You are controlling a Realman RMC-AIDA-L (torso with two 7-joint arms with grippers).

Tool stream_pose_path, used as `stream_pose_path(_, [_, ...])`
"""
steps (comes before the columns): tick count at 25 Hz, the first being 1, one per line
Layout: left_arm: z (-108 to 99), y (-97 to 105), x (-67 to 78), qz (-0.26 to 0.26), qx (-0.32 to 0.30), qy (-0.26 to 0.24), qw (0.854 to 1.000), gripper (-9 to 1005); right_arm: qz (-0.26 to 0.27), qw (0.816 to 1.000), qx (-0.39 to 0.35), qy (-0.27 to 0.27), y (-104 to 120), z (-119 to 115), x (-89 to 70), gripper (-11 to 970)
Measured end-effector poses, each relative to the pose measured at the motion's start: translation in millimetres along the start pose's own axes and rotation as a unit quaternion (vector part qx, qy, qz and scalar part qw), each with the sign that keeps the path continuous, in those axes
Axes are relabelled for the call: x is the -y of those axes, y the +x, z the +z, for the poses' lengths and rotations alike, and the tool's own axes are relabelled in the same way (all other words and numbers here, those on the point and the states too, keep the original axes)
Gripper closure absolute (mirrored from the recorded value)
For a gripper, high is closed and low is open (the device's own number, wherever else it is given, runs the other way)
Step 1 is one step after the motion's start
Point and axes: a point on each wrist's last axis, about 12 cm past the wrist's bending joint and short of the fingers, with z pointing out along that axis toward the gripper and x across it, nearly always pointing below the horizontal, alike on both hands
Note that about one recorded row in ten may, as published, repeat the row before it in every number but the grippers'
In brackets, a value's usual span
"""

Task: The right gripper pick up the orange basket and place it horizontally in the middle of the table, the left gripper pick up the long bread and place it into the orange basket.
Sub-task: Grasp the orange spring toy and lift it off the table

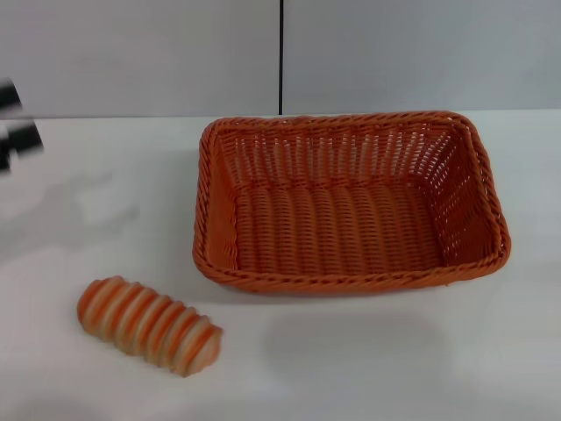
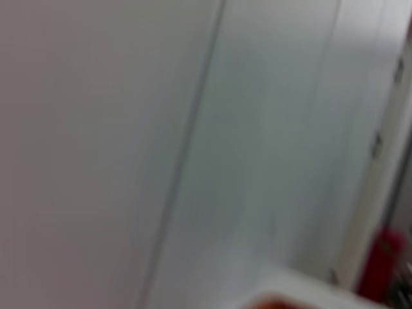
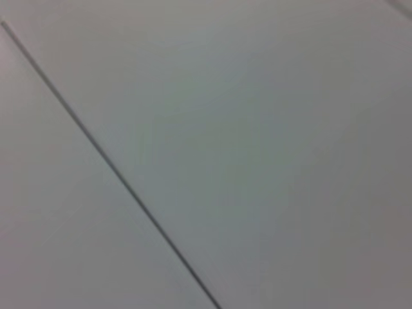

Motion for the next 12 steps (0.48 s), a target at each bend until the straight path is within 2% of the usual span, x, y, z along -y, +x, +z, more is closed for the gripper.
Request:
stream_pose_path(3, [-3,4,1.8,-0.015,-0.048,0.003,0.999,227,-0.001,1.000,0.004,0.013,-2,-6,2.3,501])
stream_pose_path(7, [-7,20,2.2,-0.048,-0.104,-0.016,0.993,228,0.002,1.000,0.011,0.022,-3,-10,4.0,502])
stream_pose_path(10, [-10,36,5.1,-0.070,-0.126,-0.032,0.989,229,0.005,1.000,0.012,0.024,-2,-10,4.1,502])
stream_pose_path(12, [-10,39,6.0,-0.074,-0.133,-0.034,0.988,229,0.005,1.000,0.010,0.022,-1,-8,3.9,503])
